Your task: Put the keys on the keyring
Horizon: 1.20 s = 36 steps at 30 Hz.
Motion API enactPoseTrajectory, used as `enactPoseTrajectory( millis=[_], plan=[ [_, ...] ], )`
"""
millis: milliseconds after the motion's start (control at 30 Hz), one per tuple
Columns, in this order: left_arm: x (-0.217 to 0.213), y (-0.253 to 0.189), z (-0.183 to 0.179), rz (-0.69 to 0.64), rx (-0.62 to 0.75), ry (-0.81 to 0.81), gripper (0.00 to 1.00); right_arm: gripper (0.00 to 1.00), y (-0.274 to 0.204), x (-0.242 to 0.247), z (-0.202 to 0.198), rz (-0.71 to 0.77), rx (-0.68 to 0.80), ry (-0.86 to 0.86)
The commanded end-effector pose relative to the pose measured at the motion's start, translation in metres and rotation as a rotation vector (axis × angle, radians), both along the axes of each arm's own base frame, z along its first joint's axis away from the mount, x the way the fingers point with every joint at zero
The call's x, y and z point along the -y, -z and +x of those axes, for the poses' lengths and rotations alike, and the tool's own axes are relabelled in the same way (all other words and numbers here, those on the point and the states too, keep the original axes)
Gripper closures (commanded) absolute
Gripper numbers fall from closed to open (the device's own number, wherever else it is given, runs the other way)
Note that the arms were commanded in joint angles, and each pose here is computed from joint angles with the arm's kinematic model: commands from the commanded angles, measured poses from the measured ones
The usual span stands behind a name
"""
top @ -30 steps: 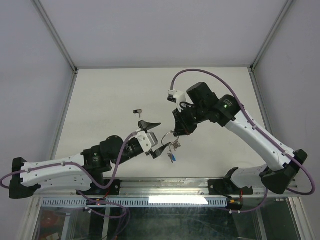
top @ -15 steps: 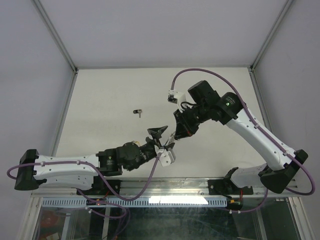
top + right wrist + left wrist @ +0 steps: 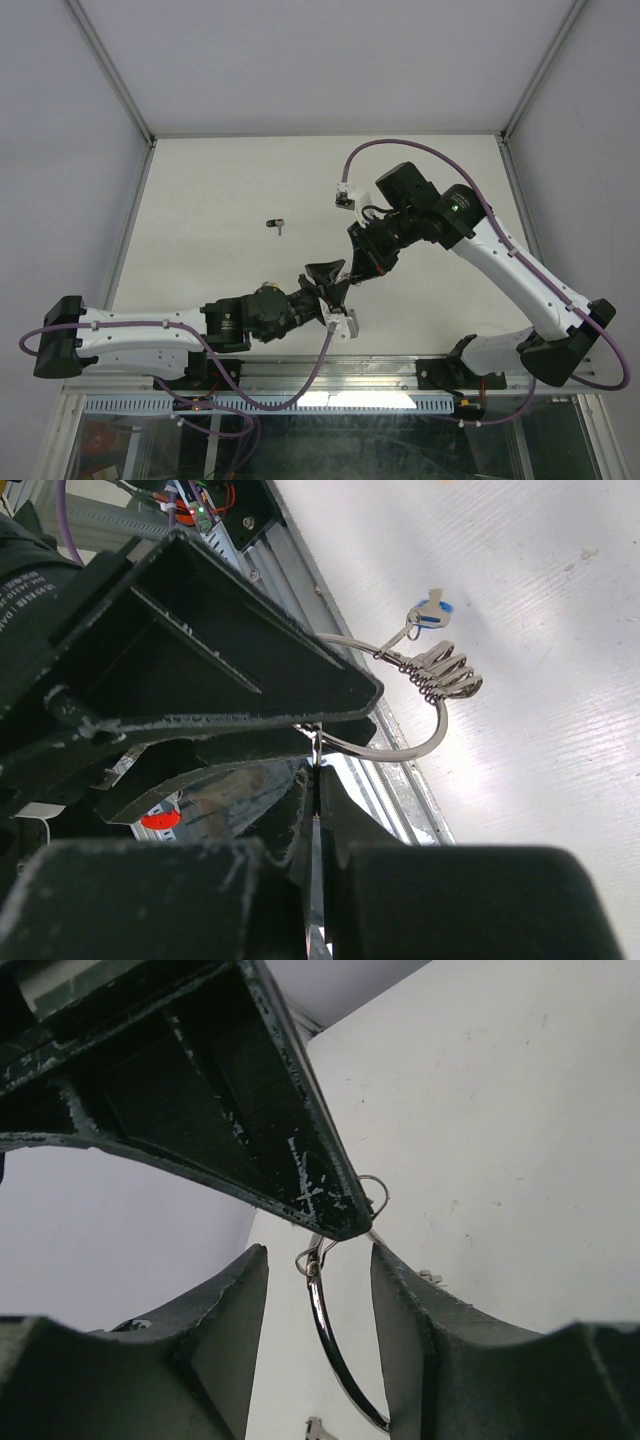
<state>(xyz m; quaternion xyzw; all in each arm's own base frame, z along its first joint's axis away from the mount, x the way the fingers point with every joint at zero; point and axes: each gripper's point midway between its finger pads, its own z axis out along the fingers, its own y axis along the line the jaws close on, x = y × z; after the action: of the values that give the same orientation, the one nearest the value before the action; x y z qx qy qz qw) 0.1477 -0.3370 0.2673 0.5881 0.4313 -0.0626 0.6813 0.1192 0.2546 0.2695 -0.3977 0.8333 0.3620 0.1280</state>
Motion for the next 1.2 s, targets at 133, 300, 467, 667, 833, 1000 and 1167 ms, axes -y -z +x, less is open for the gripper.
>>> enactPoseTrajectory(
  millis=[133,300,467,667,833,1000,1167],
  plan=[
    [0.013,-0.018,-0.013,-0.004,0.075,0.071,0.68,1.0,-0.016,-0.006,-0.001,0.058,0.014,-0.022],
    [0.015,-0.013,-0.015,0.028,0.079,0.077,0.8,1.0,-0.016,-0.007,0.0,0.061,0.014,-0.023],
    [0.015,-0.016,-0.016,0.018,0.076,0.077,0.92,1.0,-0.017,-0.007,0.0,0.067,0.023,-0.023],
    [0.015,-0.017,-0.018,0.001,0.055,0.082,1.0,1.0,-0.023,-0.007,0.006,0.086,0.071,-0.001],
    [0.008,-0.025,-0.015,-0.076,0.001,0.043,1.0,0.98,-0.03,-0.004,0.016,0.102,0.149,0.06],
    [-0.002,-0.03,-0.01,-0.135,-0.038,-0.013,1.0,0.77,-0.05,-0.002,0.028,0.17,0.262,0.136],
    [-0.011,-0.036,-0.002,-0.183,-0.052,-0.076,1.0,0.67,-0.071,0.006,0.039,0.236,0.373,0.236]
  ],
)
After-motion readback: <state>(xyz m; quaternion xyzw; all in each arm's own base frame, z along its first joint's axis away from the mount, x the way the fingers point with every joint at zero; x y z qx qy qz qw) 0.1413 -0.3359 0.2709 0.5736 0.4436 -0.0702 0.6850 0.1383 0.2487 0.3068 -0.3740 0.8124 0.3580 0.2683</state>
